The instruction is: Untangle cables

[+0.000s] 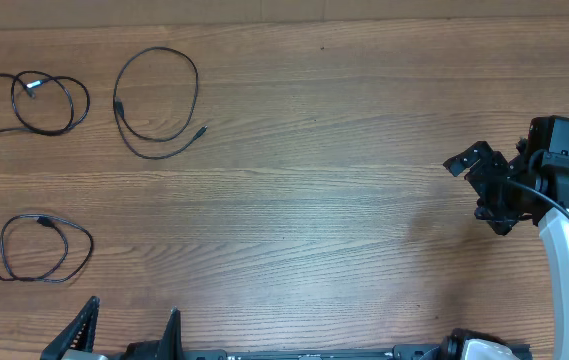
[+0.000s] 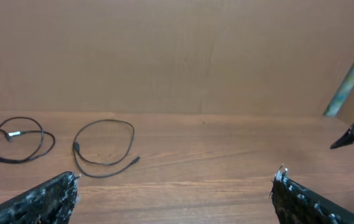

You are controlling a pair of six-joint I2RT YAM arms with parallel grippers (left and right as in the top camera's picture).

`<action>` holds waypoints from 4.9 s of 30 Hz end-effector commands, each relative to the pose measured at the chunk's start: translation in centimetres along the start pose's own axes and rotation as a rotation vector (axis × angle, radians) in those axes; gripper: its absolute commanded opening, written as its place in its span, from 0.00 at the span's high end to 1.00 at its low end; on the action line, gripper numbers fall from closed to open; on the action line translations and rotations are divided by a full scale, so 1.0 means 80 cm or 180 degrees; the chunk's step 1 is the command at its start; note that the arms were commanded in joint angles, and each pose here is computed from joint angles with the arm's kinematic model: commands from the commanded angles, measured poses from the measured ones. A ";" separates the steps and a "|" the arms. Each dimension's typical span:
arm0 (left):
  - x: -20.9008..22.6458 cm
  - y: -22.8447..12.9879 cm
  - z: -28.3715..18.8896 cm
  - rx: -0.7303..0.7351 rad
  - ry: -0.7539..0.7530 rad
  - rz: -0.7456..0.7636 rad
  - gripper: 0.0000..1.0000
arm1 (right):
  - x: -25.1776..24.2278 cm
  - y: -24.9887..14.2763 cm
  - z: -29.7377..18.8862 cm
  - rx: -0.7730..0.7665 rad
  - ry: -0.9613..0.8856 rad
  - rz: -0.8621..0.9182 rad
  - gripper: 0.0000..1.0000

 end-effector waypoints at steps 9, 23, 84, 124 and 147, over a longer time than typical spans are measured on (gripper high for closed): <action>-0.003 -0.003 -0.004 -0.0023 -0.0093 0.0058 0.01 | 0.006 0.003 -0.004 -0.0041 0.0043 -0.0019 0.00; 0.009 -0.020 0.048 -0.0172 -0.0370 0.0129 0.00 | 0.006 0.003 -0.004 -0.0042 0.0042 -0.0019 0.00; 0.086 -0.221 0.224 -0.0052 0.0246 0.0589 0.01 | 0.006 0.003 -0.004 -0.0041 0.0043 -0.0019 0.00; 0.093 -0.222 0.223 -0.0057 0.0465 0.0268 0.00 | 0.006 0.003 -0.004 -0.0041 0.0043 -0.0019 0.00; 0.093 -0.222 0.223 -0.0053 0.0464 0.0268 0.01 | -0.003 -0.029 -0.042 -0.0072 0.0083 -0.0065 0.00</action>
Point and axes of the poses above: each gripper's point midway between its finger pads, its own z axis out along the fingers, its own x axis along the line the jaws close on, y = z × x, the point moved 9 cm from there along -z, back along the fingers, and after that the axes turned 1 degree about z, right-handed, at the moved point
